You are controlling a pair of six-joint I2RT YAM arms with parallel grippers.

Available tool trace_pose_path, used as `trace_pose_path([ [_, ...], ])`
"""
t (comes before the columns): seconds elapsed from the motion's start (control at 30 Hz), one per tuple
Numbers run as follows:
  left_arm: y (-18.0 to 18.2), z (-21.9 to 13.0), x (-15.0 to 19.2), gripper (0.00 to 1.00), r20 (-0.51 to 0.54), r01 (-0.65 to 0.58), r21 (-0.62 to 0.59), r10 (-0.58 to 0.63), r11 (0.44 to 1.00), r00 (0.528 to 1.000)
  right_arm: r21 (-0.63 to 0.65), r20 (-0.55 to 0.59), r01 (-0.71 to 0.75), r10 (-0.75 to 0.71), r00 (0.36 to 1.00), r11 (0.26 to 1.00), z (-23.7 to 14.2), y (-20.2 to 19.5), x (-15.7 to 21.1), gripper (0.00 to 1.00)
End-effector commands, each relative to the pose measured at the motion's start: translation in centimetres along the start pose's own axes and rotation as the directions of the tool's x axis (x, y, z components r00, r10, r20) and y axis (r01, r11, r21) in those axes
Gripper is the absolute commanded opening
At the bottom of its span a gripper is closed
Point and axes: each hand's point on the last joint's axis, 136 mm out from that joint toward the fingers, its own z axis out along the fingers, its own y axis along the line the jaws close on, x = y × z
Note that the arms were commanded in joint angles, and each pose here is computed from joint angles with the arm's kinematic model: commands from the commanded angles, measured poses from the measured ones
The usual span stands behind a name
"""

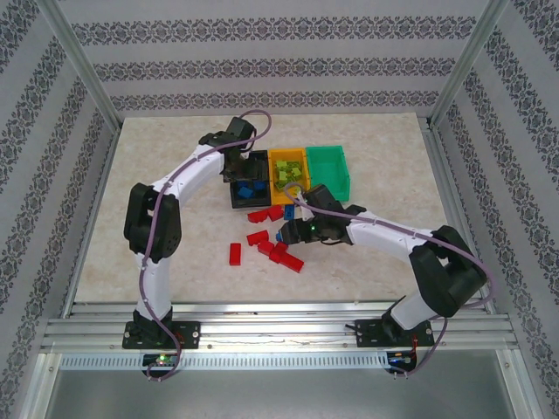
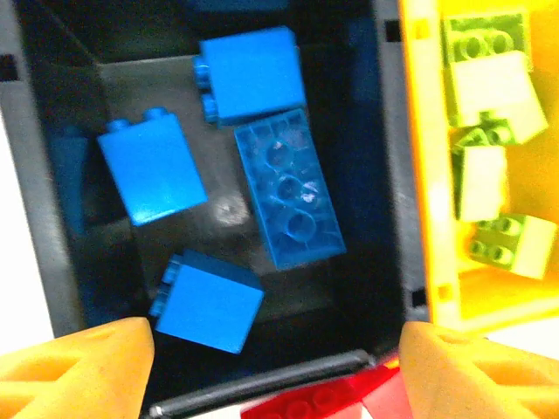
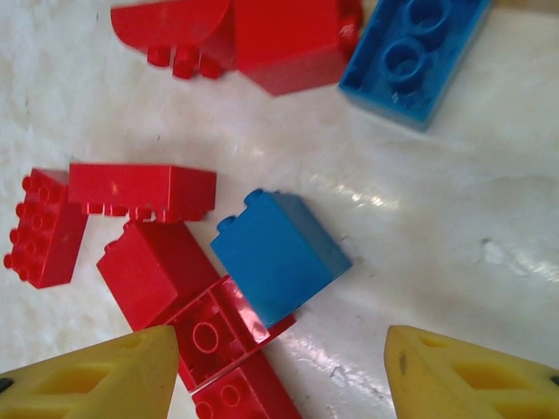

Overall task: Sort the legos into containers by color
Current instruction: Place the lego in the container, then pick up the lego from the center of the table.

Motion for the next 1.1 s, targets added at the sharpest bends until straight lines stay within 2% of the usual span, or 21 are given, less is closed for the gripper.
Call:
trace_pose_path([
  [0.0,-2.4,-3.2,-0.1,0.75,0.026,-0.048,0.128,0.045,0.991,0.999,0.008,-0.016,-0.018,0.018,1.000,1.000,0.5,0.2,-0.2,0.64],
  [0.17,-2.7,-6.8,1.0,0.74,0.140,-0.067,0.184,0.041,0.981,0.989,0.018,-0.036,0.001,0.000,0.999,1.000,1.3,0.4,-0.6,0.64],
  [0.33,-1.3,-8.2,3.8,0.74,0.194,-0.057,0.188,0.020,0.981,0.981,-0.002,-0.052,0.004,-0.004,0.999,1.000,2.3,1.2,-1.5,0.64],
  [0.47,0.3,-8.2,6.6,0.74,0.194,-0.040,0.172,0.007,0.984,0.981,0.006,-0.073,0.019,-0.018,0.997,1.000,3.3,1.7,-1.6,0.64],
  [0.8,2.7,-6.8,11.9,0.75,0.146,0.039,0.167,-0.064,0.985,0.987,0.109,-0.148,0.049,-0.033,0.988,0.993,5.0,-0.3,-0.4,0.62],
  [1.0,3.2,-6.7,13.2,0.75,0.157,0.057,0.182,-0.086,0.982,0.984,0.114,-0.165,0.052,-0.033,0.986,0.992,5.4,-0.1,-0.5,0.52],
  [1.07,3.3,-6.9,13.4,0.75,0.160,0.050,0.177,-0.079,0.983,0.984,0.112,-0.163,0.054,-0.035,0.986,0.992,5.3,0.2,-0.7,0.45],
])
